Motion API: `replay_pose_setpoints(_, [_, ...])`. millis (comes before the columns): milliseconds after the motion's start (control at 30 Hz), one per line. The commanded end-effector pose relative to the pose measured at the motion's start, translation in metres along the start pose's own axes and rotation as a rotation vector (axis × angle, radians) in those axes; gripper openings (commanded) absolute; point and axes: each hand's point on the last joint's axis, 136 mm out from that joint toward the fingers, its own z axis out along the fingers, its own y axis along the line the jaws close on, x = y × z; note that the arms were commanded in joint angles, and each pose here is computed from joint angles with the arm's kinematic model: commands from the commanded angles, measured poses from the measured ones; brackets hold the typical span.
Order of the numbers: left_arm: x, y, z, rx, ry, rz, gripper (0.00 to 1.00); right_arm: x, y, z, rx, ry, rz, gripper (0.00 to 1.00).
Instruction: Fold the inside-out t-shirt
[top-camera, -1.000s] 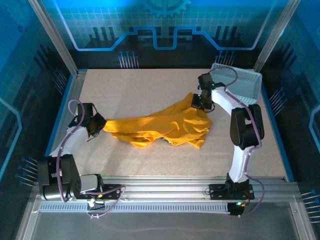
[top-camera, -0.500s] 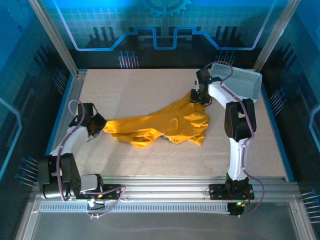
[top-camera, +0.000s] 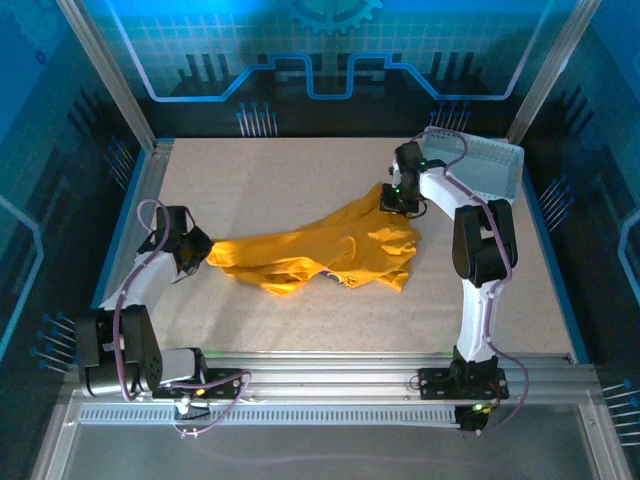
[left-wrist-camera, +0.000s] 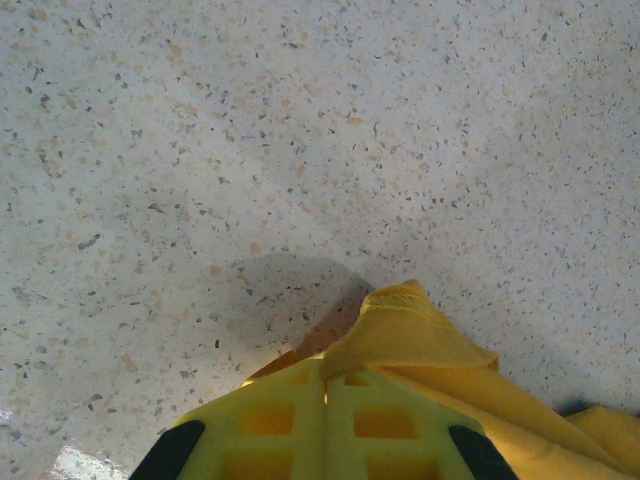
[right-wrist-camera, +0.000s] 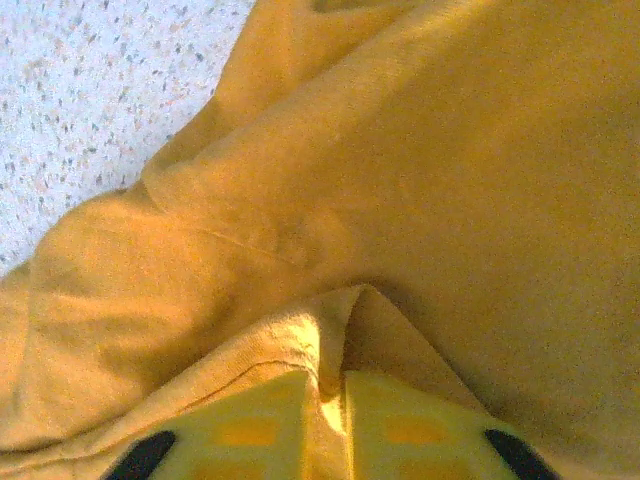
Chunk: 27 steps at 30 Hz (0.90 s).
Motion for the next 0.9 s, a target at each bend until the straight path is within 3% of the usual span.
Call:
replay_pose_setpoints(0, [-0.009,-0.004,-0.002,0.012,-0.012,-0.010,0.00,-0.010,0.004,-0.005,-0.007,-0.013,-0.019,0.04])
replay_pose_setpoints(67, [-0.009,-0.005,-0.002,0.011,-0.012,-0.009,0.00,-0.019,0.005,-0.012,0.008,-0.030,-0.030,0.00])
replay_pose_setpoints(333, [-0.008,-0.004,-0.001,0.011,-0.011,-0.009,0.00,-0.047,0.011,-0.025,0.036,-0.073,-0.075,0.00])
replay_pose_setpoints(633, [-0.009,-0.004,-0.002,0.011,-0.014,-0.009,0.00,-0.058,0.000,0.006,0.146,-0.040,-0.146,0.00])
replay_pose_setpoints(667, [-0.009,-0.004,-0.002,0.008,-0.013,-0.008,0.00,-0.057,-0.002,0.004,0.166,-0.036,-0.149,0.05])
replay_pose_setpoints(767, [-0.009,-0.002,-0.003,0.001,-0.017,-0.007,0.00,-0.053,-0.007,-0.021,0.183,-0.066,-0.116,0.34])
replay_pose_setpoints(867, [-0.010,-0.002,-0.003,0.000,-0.024,-0.009,0.00,-0.037,-0.015,-0.047,0.146,-0.087,-0.021,0.47])
